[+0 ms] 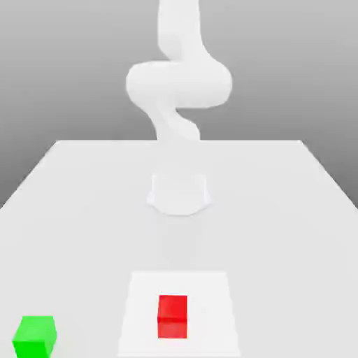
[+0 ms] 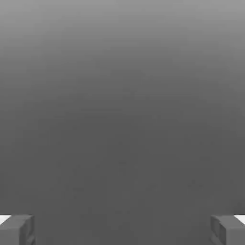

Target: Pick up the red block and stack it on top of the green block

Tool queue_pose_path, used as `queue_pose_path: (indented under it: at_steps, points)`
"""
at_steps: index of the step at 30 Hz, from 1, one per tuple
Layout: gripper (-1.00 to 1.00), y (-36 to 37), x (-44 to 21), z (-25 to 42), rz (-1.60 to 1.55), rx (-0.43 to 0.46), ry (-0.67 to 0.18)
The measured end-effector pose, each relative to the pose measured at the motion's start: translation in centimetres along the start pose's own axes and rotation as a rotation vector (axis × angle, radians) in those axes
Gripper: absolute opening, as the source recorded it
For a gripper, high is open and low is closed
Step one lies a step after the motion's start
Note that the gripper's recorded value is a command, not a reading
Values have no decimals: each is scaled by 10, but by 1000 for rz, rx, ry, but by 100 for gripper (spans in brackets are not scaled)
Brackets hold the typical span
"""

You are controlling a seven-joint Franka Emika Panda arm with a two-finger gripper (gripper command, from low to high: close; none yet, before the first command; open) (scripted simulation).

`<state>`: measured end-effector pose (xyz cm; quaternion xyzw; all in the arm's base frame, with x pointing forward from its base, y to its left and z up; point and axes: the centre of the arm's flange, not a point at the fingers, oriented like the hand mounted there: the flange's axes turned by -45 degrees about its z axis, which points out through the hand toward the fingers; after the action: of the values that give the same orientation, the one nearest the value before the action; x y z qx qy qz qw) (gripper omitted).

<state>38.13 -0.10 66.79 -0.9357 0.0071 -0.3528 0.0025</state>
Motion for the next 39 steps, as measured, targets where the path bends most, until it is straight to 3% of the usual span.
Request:
queue_pose_path:
  at_steps: [10, 22, 27, 28, 39]
  points:
    - [0, 5, -65, 206, 3, -5, -316]
    - [0, 13, -239, 374, 8, -13, -689]
    - [0, 14, -286, 420, 8, -14, -720]
    - [-100, 14, -294, 428, 8, -14, -721]
    - [-100, 13, -270, 401, 8, -14, -721]
